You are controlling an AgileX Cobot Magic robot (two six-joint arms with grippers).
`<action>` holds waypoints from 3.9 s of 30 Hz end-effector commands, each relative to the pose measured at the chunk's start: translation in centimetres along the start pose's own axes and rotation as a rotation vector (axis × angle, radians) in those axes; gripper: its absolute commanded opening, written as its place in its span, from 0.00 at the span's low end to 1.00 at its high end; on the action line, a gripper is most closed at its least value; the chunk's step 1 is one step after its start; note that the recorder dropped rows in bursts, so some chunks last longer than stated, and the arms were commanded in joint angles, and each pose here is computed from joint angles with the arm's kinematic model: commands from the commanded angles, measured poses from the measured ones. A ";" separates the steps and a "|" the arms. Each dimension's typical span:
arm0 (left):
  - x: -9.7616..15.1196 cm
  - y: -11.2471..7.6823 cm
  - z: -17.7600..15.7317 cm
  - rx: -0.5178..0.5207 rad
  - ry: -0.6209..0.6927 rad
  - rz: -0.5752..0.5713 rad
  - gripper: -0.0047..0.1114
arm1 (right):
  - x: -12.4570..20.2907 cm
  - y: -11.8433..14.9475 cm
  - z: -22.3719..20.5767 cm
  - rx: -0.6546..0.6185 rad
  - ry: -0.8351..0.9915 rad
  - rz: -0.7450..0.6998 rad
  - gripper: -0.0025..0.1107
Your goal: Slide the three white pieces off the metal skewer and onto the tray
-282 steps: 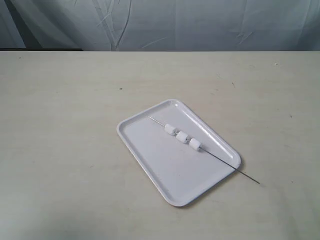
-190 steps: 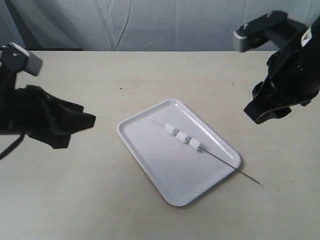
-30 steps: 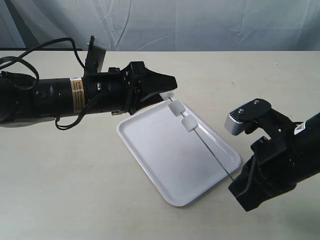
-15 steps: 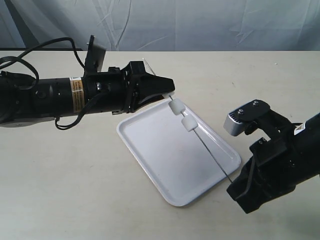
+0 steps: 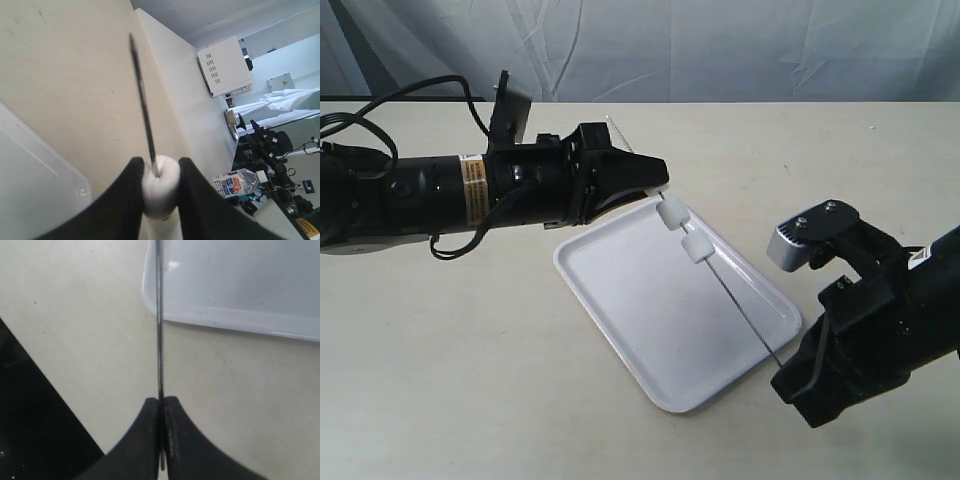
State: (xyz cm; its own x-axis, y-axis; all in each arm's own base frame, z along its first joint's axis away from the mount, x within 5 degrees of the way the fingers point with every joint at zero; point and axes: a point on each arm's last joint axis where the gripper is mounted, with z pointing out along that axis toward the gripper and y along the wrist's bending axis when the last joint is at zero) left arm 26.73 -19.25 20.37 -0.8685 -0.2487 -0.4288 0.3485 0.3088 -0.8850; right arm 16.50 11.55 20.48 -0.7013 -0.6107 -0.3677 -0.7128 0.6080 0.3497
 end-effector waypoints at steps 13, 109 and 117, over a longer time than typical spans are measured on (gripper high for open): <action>-0.4 0.1 0.2 -0.006 -0.042 -0.012 0.23 | 0.6 0.2 0.2 -0.013 0.022 -0.012 0.02; -2.8 0.6 -1.9 0.065 -0.140 -0.025 0.15 | 3.0 1.0 1.4 -0.097 0.071 0.015 0.02; -4.0 1.4 -3.2 0.041 -0.187 -0.028 0.15 | 3.2 1.1 1.3 -0.114 0.092 0.010 0.02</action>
State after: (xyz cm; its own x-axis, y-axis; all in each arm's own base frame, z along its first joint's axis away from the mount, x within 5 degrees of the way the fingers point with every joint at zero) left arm 28.20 -16.36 20.73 -0.8386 -0.2944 -0.4583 0.3875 0.2688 -0.8818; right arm 14.70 11.43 19.05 -0.7391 -0.5683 -0.3616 -0.6731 0.6012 0.4308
